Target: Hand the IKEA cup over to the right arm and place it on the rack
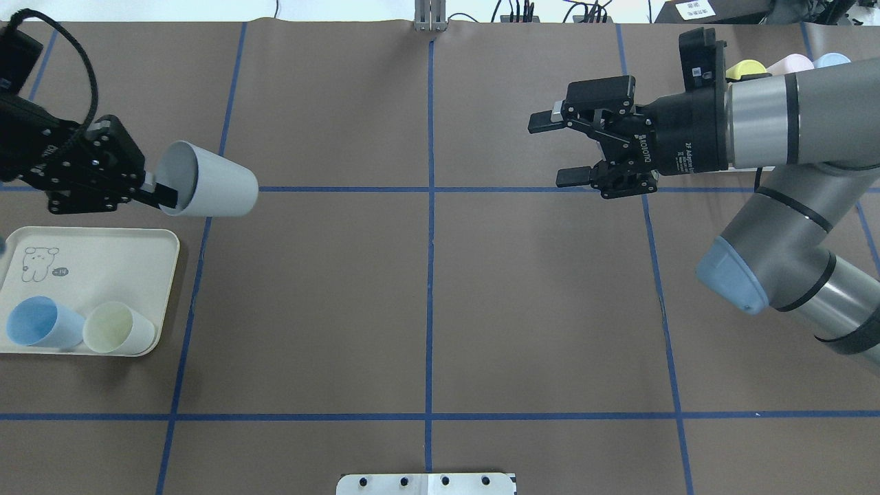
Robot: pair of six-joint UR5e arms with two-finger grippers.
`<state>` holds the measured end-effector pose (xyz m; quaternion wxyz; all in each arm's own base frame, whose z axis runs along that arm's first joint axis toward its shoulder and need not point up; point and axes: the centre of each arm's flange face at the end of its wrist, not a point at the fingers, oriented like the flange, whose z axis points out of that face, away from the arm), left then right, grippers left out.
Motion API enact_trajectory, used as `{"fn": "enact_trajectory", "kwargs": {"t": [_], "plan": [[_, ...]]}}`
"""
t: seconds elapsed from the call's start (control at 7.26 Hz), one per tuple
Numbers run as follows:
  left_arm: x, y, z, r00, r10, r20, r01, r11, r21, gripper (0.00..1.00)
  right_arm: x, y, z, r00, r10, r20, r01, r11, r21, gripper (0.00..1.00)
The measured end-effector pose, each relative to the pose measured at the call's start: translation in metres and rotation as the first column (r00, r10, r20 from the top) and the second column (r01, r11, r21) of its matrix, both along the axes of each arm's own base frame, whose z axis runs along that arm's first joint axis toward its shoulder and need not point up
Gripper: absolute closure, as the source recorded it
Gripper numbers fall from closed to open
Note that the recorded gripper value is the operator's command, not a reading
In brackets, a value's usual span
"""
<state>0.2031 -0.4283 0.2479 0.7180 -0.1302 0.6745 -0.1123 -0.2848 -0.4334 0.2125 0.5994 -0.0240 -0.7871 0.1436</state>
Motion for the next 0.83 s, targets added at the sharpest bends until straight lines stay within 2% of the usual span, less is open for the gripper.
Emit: {"fn": "enact_trajectory", "kwargs": {"t": [0.14,0.28,0.55,0.83], "plan": [[0.028,0.010,-0.023,0.997,-0.025,-0.076,0.023,1.000,-0.021,1.00,-0.006,0.011,-0.004,0.997,0.012,0.079,-0.013,1.000,0.009,0.02],[0.055,0.023,-0.049,0.980,-0.065,-0.189,0.049,0.995,-0.086,1.00,-0.014,0.023,-0.008,0.988,0.024,0.155,-0.027,0.999,0.019,0.02],[0.082,0.044,-0.077,0.908,-0.098,-0.408,-0.001,0.972,-0.237,1.00,-0.019,0.037,-0.016,0.965,0.035,0.260,-0.048,0.998,0.044,0.02],[0.091,0.059,-0.089,0.836,-0.107,-0.538,-0.108,0.929,-0.353,1.00,-0.021,0.051,-0.025,0.937,0.016,0.348,-0.051,0.995,0.089,0.02]]}}
